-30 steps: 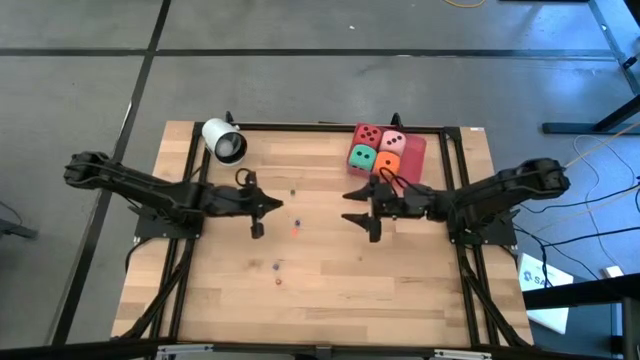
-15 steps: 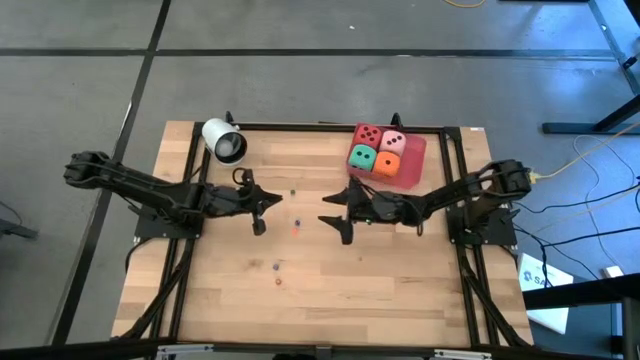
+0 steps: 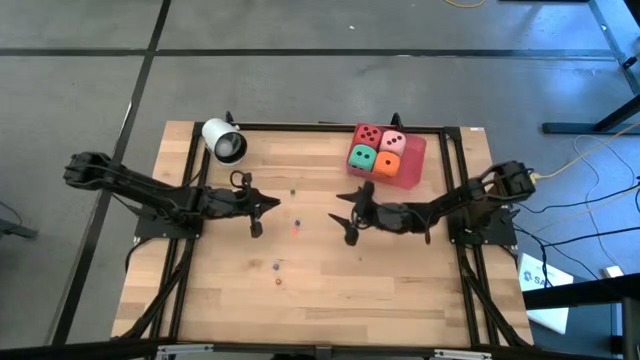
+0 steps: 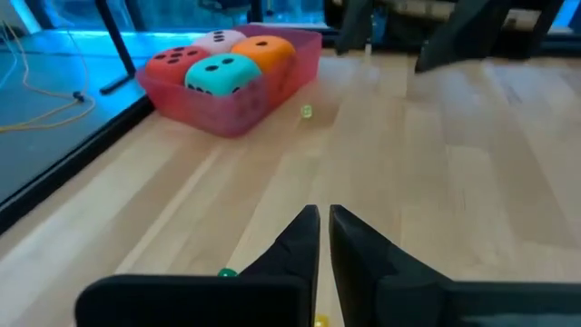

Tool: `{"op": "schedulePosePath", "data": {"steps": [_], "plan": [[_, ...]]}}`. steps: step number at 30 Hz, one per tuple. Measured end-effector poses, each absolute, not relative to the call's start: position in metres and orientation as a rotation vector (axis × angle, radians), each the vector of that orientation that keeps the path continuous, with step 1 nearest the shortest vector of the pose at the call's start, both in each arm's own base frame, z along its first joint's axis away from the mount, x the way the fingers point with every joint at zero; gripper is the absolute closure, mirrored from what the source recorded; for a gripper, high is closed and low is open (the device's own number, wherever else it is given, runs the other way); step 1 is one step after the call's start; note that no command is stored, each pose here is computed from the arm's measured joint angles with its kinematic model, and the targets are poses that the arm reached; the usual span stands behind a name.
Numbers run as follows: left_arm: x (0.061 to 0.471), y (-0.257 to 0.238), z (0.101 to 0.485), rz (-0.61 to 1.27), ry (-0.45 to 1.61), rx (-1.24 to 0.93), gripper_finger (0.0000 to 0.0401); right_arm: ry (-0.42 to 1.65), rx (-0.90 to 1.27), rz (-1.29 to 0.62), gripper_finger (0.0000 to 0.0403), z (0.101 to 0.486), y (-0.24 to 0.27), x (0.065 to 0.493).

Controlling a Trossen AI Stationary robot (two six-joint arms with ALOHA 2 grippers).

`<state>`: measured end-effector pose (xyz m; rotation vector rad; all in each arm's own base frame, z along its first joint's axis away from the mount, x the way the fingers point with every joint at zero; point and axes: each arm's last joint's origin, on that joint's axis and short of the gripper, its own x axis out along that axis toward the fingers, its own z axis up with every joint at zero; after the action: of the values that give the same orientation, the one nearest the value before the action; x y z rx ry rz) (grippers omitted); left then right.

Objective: Pick & Place Dice
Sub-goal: Put the small light green dice into the red bin

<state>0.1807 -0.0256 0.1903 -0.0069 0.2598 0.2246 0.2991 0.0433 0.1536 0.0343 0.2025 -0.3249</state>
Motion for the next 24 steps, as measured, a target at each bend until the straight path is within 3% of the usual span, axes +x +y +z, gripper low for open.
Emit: {"op": "schedulePosePath", "data": {"steps": [12,24], "plan": [[0.181,-0.017,0.188,0.173,0.206,-0.076,0.0372,0.337,0.135,-0.620,0.0106,0.104,0.064,0.244],[0.182,-0.018,0.193,0.132,0.164,-0.058,0.0373,0.442,0.193,-0.832,0.0113,0.078,0.060,0.218]]}}
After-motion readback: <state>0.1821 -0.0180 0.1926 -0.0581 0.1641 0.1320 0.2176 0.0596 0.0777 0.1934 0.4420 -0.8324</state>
